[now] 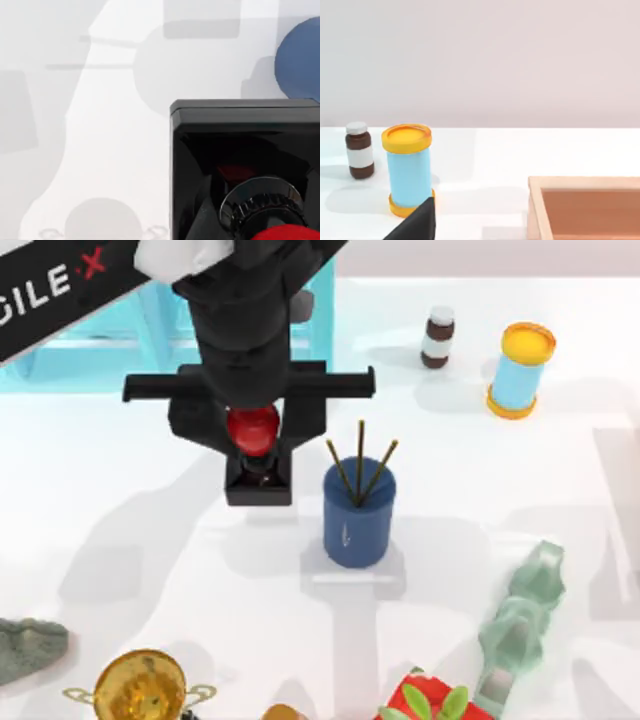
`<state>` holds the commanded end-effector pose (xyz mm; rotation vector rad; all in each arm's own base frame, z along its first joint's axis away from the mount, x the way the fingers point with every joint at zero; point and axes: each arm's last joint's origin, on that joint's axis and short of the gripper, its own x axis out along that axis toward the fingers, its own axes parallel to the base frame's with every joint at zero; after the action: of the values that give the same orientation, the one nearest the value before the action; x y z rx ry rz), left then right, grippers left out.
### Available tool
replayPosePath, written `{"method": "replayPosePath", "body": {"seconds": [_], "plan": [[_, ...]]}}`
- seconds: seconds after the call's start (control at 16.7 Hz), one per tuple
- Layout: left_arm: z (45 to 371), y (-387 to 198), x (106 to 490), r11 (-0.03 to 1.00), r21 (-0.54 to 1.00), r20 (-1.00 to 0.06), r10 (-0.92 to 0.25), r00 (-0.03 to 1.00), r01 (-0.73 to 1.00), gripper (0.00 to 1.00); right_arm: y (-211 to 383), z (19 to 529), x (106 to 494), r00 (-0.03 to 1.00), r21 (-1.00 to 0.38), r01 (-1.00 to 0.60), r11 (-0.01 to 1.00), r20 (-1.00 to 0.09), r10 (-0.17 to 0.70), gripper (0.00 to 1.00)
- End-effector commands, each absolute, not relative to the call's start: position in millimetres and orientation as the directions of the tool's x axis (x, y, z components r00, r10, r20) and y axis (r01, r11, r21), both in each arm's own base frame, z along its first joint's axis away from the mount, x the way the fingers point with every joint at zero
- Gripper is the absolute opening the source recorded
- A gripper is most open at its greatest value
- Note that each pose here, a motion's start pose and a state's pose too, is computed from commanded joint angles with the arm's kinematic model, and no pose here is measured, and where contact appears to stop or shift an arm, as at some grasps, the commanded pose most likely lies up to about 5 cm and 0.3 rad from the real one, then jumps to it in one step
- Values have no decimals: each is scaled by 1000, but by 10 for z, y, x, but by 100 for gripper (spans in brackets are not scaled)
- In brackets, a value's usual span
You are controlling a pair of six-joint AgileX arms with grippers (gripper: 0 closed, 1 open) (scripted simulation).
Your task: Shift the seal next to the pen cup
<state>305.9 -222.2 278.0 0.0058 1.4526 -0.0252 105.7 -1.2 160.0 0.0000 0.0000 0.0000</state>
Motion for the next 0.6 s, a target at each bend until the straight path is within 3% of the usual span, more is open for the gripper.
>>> {"method": "replayPosePath", "body": {"seconds": [0.06,0.6], "plan": [[2780,-2222,3059,1000,-11,-993,-14,118,21,0,-12,1600,1057,1000,0,0,1000,0,0,100],[2780,-2222,3059,1000,-11,-993,-14,118,21,68,-12,1600,1057,1000,0,0,1000,0,0,100]]}}
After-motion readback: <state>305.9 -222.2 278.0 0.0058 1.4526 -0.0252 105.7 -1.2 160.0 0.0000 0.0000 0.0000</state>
